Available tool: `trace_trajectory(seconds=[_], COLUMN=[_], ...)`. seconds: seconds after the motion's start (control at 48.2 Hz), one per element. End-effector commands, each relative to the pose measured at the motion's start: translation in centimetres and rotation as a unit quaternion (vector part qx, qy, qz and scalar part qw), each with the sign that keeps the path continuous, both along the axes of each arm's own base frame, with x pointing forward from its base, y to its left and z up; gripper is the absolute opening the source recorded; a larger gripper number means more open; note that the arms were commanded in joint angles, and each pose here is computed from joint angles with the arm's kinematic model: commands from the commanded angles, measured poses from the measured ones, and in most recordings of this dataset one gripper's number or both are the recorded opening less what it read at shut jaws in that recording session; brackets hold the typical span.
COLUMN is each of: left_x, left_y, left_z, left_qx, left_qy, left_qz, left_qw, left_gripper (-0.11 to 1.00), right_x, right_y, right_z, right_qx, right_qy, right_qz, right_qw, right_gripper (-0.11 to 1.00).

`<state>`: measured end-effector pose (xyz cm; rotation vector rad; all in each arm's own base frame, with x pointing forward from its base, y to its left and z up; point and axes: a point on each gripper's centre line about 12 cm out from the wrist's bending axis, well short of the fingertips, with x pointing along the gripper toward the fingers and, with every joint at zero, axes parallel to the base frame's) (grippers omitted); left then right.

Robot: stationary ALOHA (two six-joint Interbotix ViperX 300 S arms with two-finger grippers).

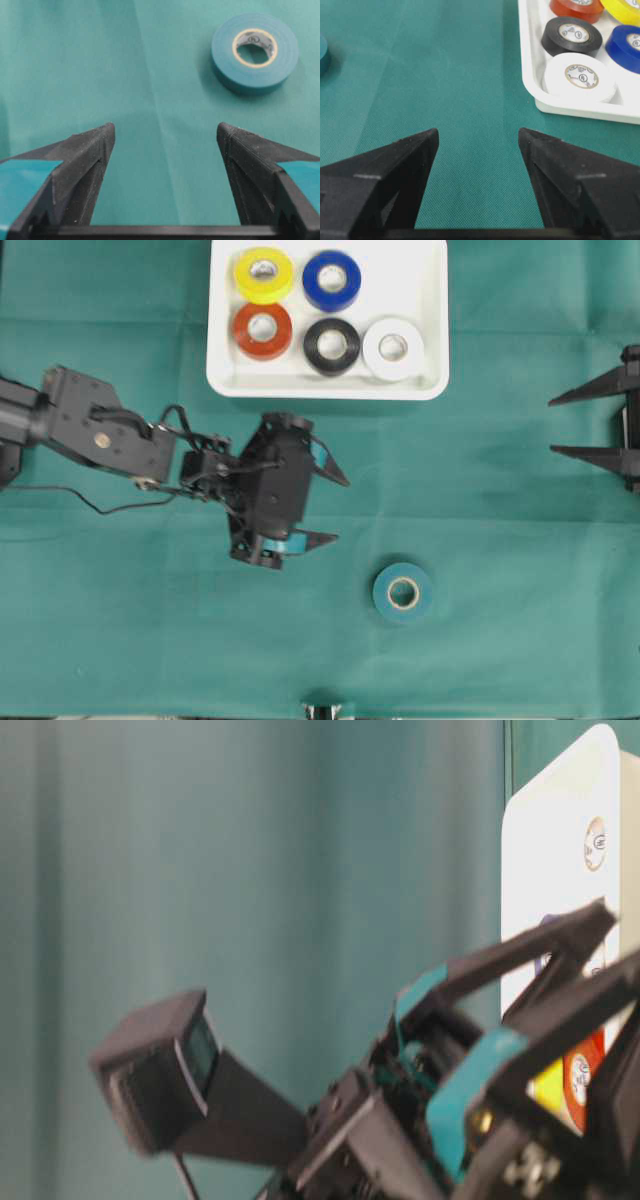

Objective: Put the tape into the white case with the left arm.
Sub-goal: 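Reach the left gripper forward onto the teal tape roll and grip it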

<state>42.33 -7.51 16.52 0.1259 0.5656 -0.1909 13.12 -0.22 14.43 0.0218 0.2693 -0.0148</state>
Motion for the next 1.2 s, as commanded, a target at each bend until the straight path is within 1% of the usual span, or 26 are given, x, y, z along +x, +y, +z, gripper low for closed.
trace_trajectory(seconds=[0.0, 0.311, 0.518, 0.642, 0.746, 0.87, 1.078, 1.181], left_x=[1.4, 4.6, 6.0, 6.6, 7.0, 7.6, 8.3, 8.7], left_y=[-0.8, -1.6, -2.5, -3.2, -3.9, -4.7, -5.1, -5.2], left_z=[1.4, 0.3, -0.4, -0.7, -1.1, -1.5, -2.3, -2.7], left_qx=[-0.004, -0.005, -0.003, -0.004, -0.008, -0.019, -0.032, -0.042], left_qy=[-0.023, -0.012, 0.008, 0.009, 0.01, 0.013, 0.018, 0.021], left_qz=[-0.006, -0.006, -0.012, -0.017, -0.02, -0.02, -0.012, -0.005], left_qw=[0.9997, 0.9999, 0.9999, 0.9998, 0.9997, 0.9995, 0.9993, 0.9989], left_gripper=[0.81, 0.81, 0.81, 0.81, 0.81, 0.81, 0.81, 0.81], right_x=[0.1, 0.1, 0.1, 0.1, 0.1, 0.1, 0.1, 0.1], right_y=[0.0, 0.0, 0.0, 0.0, 0.0, 0.0, 0.0, 0.0], right_z=[0.3, 0.3, 0.3, 0.3, 0.3, 0.3, 0.3, 0.3], right_qx=[0.001, 0.0, 0.0, 0.001, 0.001, 0.0, 0.0, 0.001], right_qy=[-0.006, -0.006, -0.005, -0.006, -0.006, -0.006, -0.006, -0.006], right_qz=[0.001, 0.001, 0.001, 0.001, 0.001, 0.001, 0.001, 0.001], right_qw=[1.0, 1.0, 1.0, 1.0, 1.0, 1.0, 1.0, 1.0], right_gripper=[0.98, 0.98, 0.98, 0.98, 0.98, 0.98, 0.98, 0.98])
